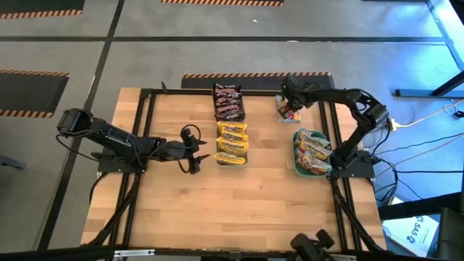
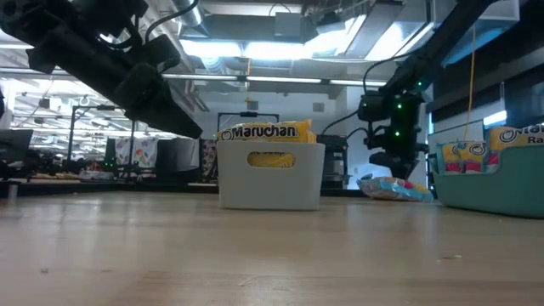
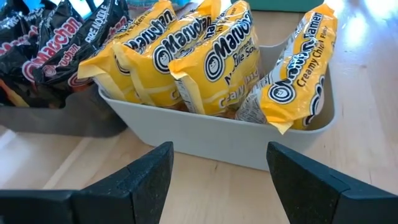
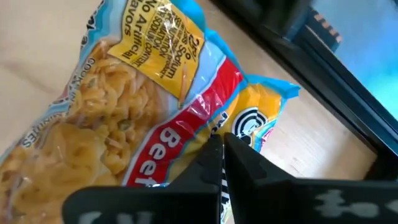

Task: Sort Maruchan noodles

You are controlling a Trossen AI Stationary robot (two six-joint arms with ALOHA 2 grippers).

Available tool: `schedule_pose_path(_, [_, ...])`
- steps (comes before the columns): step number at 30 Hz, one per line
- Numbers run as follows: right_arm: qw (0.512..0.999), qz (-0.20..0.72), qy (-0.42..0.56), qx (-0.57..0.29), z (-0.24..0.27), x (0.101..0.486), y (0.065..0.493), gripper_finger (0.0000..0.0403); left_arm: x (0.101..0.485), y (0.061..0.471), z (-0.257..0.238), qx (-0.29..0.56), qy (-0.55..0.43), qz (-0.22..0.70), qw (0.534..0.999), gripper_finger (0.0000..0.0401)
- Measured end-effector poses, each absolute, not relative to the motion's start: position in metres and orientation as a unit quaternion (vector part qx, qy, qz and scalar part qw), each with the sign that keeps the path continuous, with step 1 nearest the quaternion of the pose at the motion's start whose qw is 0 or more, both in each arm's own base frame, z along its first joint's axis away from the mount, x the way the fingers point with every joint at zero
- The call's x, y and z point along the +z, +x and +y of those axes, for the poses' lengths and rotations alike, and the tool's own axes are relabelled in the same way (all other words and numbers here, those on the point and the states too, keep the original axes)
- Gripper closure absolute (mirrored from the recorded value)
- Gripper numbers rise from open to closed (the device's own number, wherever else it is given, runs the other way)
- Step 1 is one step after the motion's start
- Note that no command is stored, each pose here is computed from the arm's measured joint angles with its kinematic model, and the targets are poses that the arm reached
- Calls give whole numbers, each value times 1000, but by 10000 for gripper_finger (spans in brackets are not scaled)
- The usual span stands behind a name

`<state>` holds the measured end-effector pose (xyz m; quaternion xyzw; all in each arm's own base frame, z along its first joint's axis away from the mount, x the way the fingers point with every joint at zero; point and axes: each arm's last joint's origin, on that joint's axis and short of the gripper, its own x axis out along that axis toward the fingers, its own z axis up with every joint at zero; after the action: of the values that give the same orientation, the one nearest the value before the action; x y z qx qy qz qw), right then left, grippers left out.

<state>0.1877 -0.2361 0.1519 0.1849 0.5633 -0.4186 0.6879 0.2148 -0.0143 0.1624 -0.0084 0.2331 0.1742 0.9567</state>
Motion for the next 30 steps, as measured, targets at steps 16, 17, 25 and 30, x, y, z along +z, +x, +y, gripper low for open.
schedule_pose_path(16, [742,605,32,-286,-158,154,255,400,167,217,-15,165,19,212,963,146])
schedule_pose_path(17, [745,604,25,-282,-153,157,257,400,167,217,-15,165,19,212,963,146])
schedule_pose_path(25, [799,527,57,-282,-135,197,255,400,168,218,-15,164,23,211,963,146])
schedule_pose_path(30, [811,504,86,-286,-135,197,258,400,171,219,-13,166,26,197,966,146])
